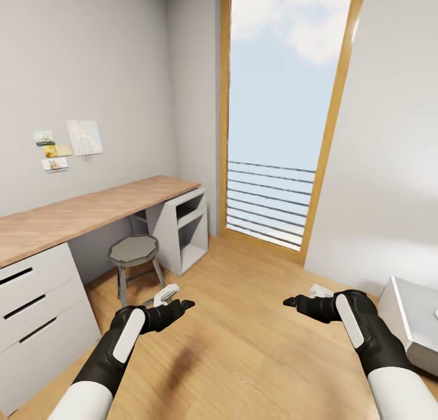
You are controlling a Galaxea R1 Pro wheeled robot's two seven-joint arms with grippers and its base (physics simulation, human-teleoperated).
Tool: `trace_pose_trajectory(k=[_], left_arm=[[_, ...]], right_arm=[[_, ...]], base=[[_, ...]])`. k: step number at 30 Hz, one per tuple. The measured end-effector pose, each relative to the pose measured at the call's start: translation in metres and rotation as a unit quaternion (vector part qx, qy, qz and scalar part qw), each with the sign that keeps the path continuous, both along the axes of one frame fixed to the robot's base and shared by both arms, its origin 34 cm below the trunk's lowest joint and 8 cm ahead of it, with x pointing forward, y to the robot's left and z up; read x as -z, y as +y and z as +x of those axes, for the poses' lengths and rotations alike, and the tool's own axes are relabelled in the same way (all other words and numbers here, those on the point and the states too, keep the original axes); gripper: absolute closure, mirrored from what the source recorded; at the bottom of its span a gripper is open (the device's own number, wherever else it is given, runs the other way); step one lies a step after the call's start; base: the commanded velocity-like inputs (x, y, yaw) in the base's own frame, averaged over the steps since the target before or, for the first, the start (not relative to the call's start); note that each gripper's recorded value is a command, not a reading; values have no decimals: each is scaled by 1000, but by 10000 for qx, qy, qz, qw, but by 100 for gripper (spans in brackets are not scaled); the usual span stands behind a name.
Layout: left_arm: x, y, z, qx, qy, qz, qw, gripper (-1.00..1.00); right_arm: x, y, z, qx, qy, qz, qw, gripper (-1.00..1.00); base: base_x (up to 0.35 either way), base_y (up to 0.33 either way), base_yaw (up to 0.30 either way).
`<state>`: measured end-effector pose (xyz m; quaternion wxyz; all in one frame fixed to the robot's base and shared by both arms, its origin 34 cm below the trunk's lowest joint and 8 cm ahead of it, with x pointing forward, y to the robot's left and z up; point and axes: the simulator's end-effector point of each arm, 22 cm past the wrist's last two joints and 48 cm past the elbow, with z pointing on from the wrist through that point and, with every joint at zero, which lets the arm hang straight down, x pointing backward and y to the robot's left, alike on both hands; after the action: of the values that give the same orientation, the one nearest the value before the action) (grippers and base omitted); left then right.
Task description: Attach the digital camera to the camera tripod in the bedroom.
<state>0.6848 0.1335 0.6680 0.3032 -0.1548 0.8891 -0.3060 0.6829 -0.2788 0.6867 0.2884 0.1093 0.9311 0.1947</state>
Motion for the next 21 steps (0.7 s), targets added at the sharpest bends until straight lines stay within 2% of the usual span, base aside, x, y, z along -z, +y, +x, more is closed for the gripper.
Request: trace_pose_trajectory(k=[4, 10, 21], left_arm=[[4, -4, -1, -24, -4, -179, 9998, -100], [12, -10, -4, -29, 44, -463, 9989, -100], [34, -8, -8, -38, 79, -552, 9984, -100]], right_arm=[[3, 7, -1, -120, -84, 192, 9997, -100], [12, 1, -3, -170, -135, 221, 9995, -100], [27, -4, -4, -167, -226, 203, 9994, -100]], base=[[0, 0, 0], [0, 0, 0], [0, 0, 0]])
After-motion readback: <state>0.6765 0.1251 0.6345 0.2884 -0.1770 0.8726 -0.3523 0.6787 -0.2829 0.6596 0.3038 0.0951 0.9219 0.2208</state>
